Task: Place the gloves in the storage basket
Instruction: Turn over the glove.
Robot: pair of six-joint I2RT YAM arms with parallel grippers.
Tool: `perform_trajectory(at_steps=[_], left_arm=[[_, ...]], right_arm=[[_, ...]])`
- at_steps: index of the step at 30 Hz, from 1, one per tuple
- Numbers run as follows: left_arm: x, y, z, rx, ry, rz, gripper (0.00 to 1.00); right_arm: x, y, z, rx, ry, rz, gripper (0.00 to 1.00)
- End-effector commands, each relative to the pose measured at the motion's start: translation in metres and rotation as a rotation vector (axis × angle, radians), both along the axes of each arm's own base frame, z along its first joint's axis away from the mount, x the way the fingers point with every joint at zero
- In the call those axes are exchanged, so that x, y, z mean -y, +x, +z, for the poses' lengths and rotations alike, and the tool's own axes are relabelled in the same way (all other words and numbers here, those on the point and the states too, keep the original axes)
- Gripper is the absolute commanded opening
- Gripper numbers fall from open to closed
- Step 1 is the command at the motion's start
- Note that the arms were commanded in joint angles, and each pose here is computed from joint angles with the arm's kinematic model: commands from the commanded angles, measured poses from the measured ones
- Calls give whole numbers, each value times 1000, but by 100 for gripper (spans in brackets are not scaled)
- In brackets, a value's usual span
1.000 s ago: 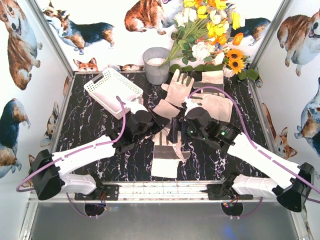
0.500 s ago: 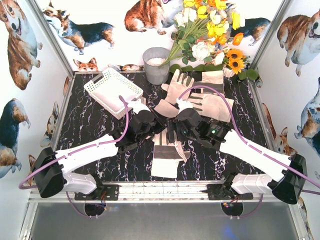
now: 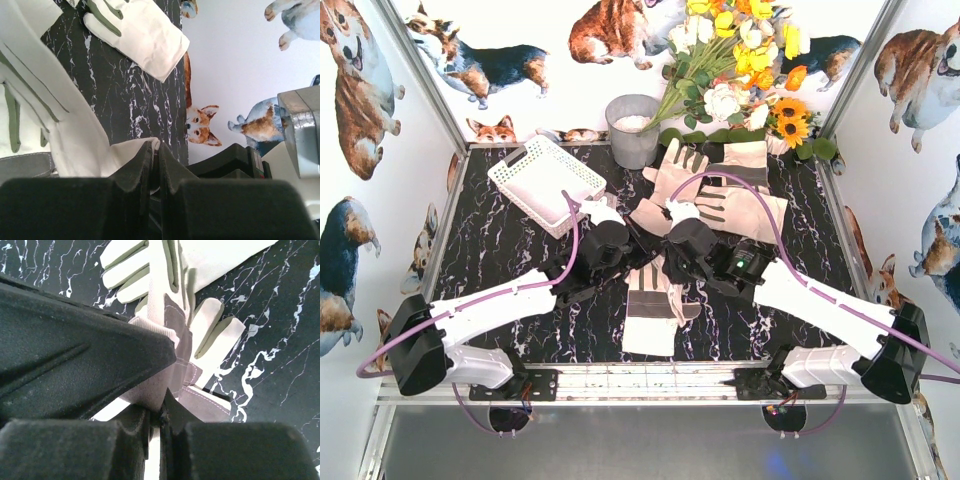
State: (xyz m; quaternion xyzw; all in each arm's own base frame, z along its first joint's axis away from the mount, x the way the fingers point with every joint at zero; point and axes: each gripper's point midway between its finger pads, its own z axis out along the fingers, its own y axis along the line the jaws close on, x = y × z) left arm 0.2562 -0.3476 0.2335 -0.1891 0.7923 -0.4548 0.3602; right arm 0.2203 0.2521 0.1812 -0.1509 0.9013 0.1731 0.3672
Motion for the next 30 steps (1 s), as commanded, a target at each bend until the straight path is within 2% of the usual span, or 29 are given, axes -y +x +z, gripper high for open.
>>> perform_trajectory(at_steps=[1,5,7,11,15,20,26,30], left_arm=[[2,-12,33,84,-18,-73,8],[-20,-15,38,157,61,-92,54],[-38,-18,39,171,78,-76,67],[-75,-20,34,188,73,-42,83],[-97,-24,26,191,43,-52,93],[-100,-30,37,228,-37,-104,99],[-87,-36,53,270,-151,-183,100],[-78,-43,79,358,-241,-242,100]], right_arm=[[-5,0,22,22,123,-34,0],[-8,-7,35,16,242,-8,0],[-6,-5,39,-14,310,1,0],[-1,1,54,-64,424,-7,0],[1,4,86,-27,542,-13,0],[-4,-4,134,34,722,44,0],[-10,-20,188,140,850,185,0],[-13,-34,217,196,922,281,0]])
